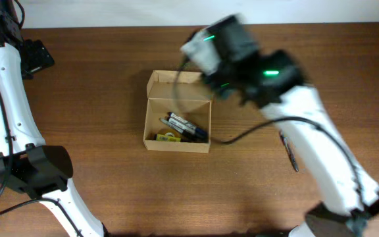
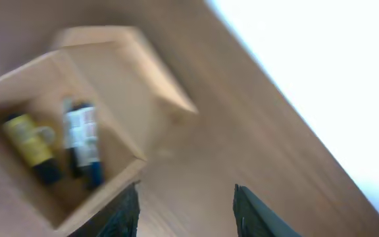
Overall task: Pack container
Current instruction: 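Carry the black marker into the box and release it, then move the right gripper to the clear pen and grasp it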
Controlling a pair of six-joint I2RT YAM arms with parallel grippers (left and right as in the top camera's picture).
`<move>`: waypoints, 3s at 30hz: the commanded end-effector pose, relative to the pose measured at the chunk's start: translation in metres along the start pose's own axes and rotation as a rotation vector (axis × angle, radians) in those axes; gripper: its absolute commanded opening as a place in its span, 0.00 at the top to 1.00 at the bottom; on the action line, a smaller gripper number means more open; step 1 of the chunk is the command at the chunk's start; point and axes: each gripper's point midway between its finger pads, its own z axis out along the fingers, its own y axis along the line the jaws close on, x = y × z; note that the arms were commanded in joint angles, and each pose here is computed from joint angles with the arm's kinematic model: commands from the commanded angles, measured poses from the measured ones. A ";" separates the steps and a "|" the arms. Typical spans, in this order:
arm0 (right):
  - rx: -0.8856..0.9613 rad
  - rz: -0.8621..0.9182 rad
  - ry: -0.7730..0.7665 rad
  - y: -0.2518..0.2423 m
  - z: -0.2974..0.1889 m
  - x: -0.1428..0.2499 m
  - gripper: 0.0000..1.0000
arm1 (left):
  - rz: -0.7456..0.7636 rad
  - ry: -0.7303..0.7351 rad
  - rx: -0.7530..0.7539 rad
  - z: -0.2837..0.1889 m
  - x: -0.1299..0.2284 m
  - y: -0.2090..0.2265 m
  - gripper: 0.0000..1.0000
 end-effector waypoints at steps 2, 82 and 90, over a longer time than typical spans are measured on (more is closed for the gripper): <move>0.212 0.337 -0.032 -0.092 -0.048 0.035 0.51 | 0.014 0.011 -0.007 0.004 0.001 0.000 0.00; -0.198 0.749 0.735 0.029 0.132 0.375 0.96 | 0.014 0.011 -0.007 0.004 0.001 0.000 0.00; -0.239 0.686 0.469 -0.020 0.116 0.263 0.96 | 0.014 0.011 -0.007 0.004 0.001 0.000 0.00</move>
